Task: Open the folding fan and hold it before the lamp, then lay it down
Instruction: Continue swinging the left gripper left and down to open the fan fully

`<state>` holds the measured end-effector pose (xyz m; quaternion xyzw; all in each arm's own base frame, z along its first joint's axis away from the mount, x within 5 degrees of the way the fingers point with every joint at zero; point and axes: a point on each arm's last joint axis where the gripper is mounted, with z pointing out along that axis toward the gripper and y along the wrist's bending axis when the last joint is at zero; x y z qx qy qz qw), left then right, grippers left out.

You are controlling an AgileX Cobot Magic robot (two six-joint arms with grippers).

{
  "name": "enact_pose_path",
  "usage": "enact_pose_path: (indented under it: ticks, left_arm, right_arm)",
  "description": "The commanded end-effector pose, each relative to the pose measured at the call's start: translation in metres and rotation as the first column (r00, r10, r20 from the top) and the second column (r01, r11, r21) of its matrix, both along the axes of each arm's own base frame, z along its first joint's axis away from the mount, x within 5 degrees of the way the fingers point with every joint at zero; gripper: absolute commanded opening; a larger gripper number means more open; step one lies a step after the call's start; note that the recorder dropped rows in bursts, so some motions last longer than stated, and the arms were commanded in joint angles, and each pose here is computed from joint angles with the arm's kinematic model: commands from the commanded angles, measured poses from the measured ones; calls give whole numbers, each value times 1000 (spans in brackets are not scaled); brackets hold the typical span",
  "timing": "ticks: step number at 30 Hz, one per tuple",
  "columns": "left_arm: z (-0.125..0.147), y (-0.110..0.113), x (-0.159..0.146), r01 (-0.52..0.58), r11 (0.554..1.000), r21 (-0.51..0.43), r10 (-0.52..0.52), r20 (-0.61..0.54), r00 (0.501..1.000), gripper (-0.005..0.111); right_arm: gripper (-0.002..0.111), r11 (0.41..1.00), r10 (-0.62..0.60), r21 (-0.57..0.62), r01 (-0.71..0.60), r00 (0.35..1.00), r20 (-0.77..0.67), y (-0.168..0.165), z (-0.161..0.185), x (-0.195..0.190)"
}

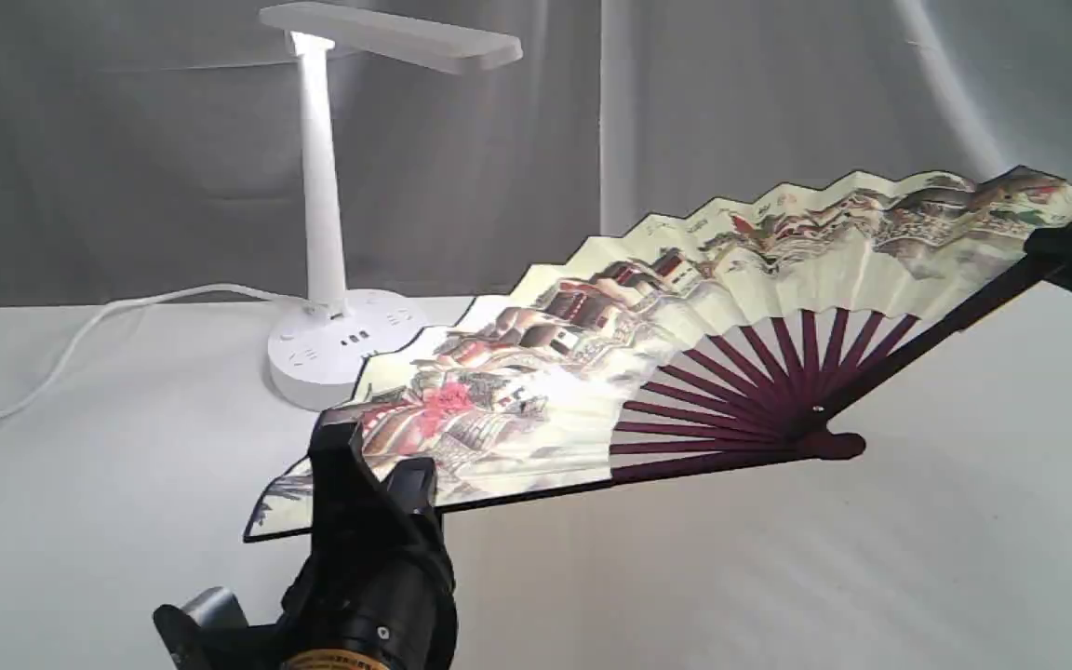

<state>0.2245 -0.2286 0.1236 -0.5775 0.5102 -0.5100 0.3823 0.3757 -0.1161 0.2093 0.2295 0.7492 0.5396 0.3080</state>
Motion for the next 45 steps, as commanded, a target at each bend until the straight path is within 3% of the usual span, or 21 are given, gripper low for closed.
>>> enact_pose_path:
  ticks: [1,9,21,24,27,34,45]
  left_arm:
    - [6,10,1,-111,992,-67,112,16,994,0]
    - [10,11,1,-119,985,-125,122,17,992,0]
    - [41,17,-1,-128,992,-10,128,63,990,0]
    - [48,20,-2,-144,989,-26,145,65,987,0]
    - [56,25,-4,-159,986,-49,162,66,985,0]
    - [65,40,-13,-162,987,-2,162,72,984,0]
    - [73,63,-27,-177,984,16,175,69,982,0]
  right_arm:
    - [0,996,-71,-47,72,997,18,-12,-1,0]
    - [0,999,-39,-29,39,999,28,-10,1,-1]
    - [0,1000,-4,0,4,999,46,-5,4,-2]
    - [0,1000,-7,8,6,999,50,-4,4,-1]
    - [0,1000,-5,12,4,998,55,-2,6,-1]
    - [0,1000,11,20,-12,998,57,7,10,1]
    - [0,998,56,23,-58,996,75,39,40,1]
